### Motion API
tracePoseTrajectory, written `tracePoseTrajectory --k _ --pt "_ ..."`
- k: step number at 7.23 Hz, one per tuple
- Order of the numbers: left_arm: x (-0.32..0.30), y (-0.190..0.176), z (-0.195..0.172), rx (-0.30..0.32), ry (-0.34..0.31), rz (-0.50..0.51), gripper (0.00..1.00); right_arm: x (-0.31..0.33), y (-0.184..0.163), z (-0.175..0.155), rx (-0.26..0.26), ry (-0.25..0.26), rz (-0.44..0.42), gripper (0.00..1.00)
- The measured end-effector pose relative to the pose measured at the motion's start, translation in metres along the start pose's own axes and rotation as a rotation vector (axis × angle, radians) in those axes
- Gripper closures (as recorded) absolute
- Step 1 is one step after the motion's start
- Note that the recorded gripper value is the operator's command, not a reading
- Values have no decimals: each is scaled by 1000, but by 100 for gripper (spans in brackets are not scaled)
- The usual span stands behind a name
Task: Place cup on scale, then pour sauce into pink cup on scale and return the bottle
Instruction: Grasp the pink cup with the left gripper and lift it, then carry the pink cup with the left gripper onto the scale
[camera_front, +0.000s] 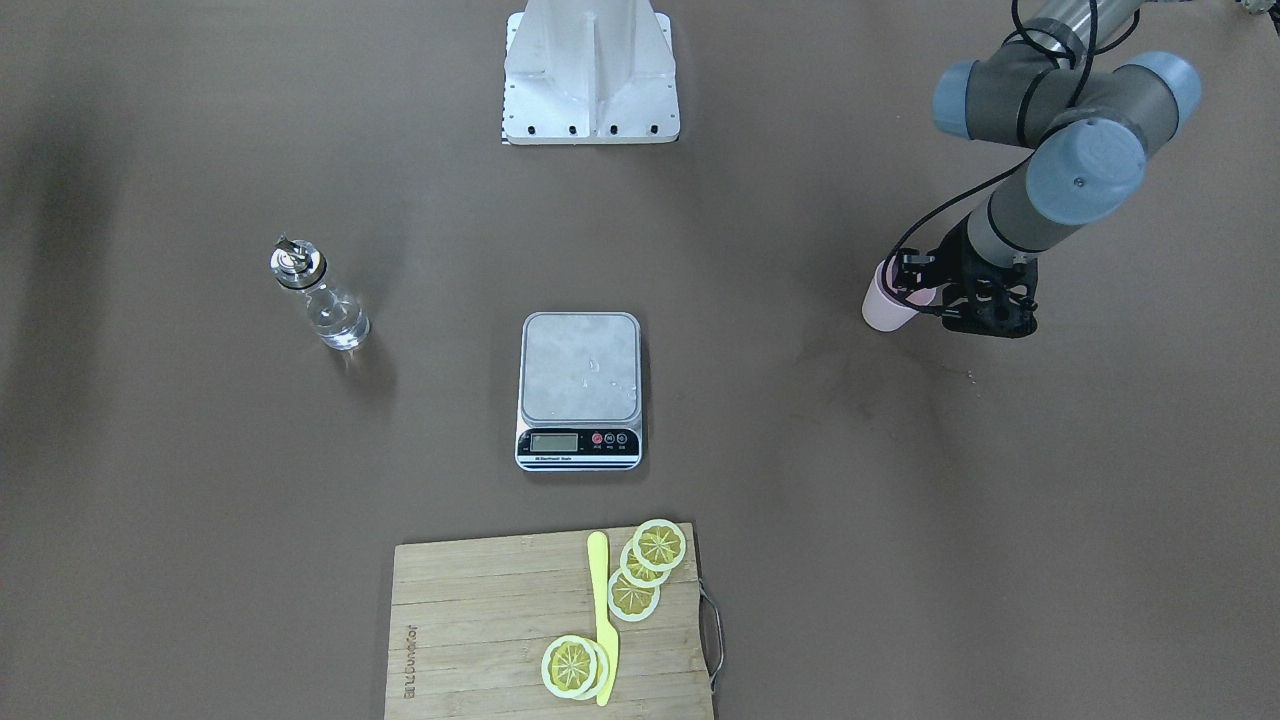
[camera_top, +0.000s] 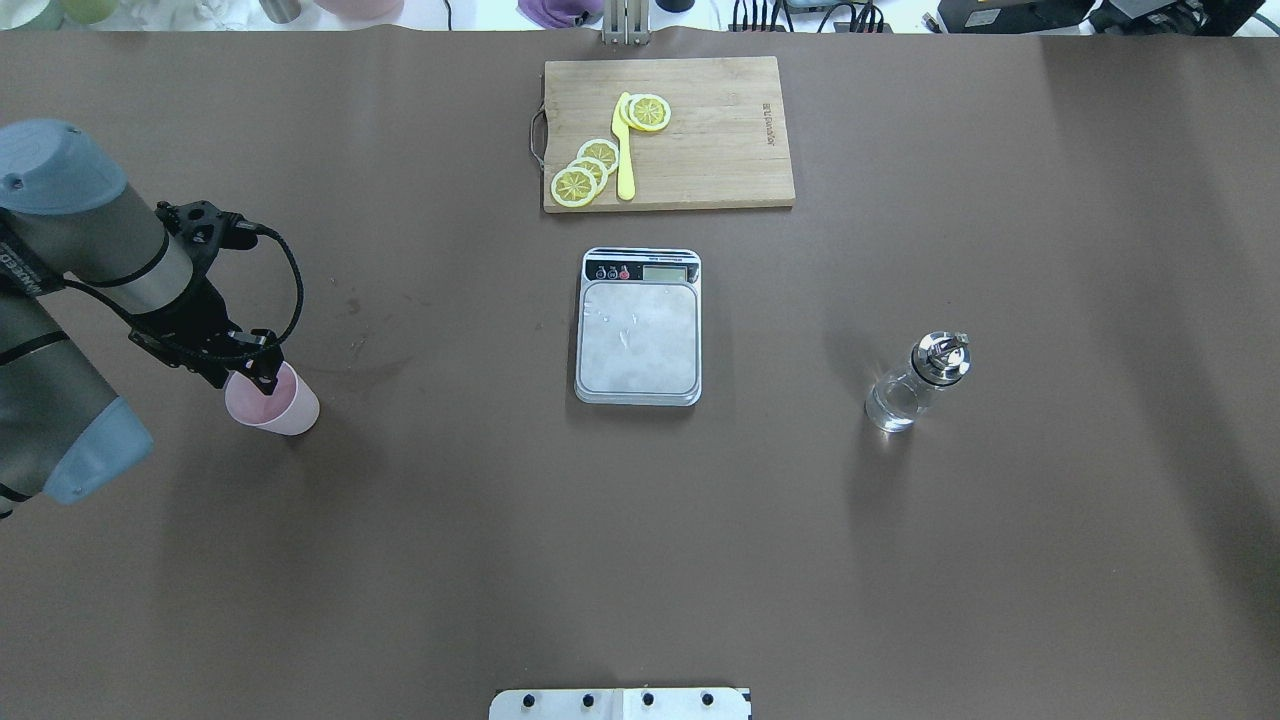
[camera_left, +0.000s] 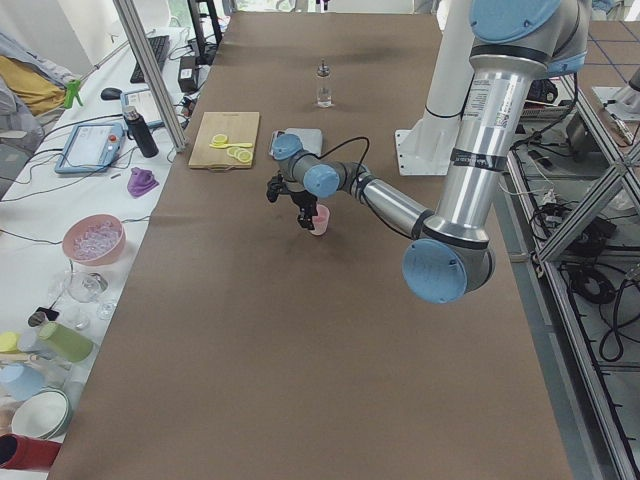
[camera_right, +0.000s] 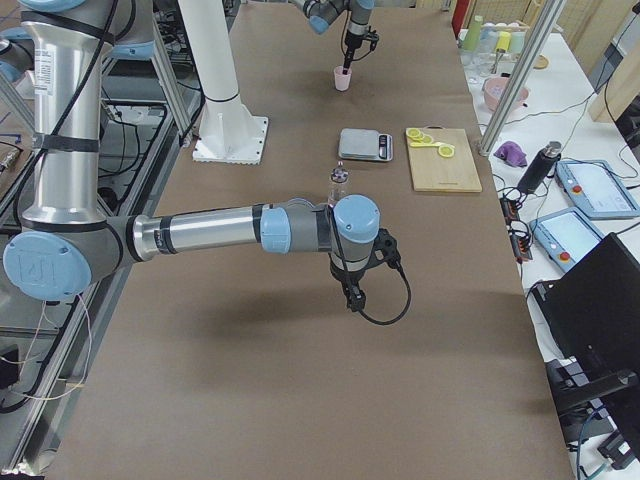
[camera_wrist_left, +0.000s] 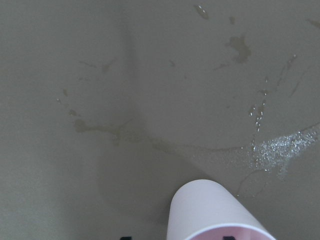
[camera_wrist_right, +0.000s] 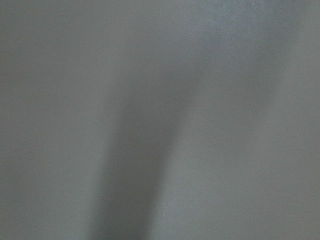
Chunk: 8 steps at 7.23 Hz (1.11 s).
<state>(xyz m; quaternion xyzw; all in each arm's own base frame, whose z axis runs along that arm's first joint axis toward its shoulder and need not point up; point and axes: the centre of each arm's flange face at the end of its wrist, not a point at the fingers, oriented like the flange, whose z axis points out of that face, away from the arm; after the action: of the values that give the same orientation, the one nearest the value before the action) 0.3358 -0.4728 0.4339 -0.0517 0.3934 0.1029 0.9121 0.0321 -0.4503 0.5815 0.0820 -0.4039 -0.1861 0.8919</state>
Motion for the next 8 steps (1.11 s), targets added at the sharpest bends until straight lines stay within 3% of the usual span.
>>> tracePoseTrajectory --k 3,6,8 --pt "26 -6 -7 2 22 18 100 -1 -1 0 0 -1 -3 0" --pt "152 -44 -85 33 60 -70 100 -2 -2 1 0 -7 -6 0" --pt "229 -55 -105 37 80 -121 100 -3 -2 2 -2 -9 -6 0"
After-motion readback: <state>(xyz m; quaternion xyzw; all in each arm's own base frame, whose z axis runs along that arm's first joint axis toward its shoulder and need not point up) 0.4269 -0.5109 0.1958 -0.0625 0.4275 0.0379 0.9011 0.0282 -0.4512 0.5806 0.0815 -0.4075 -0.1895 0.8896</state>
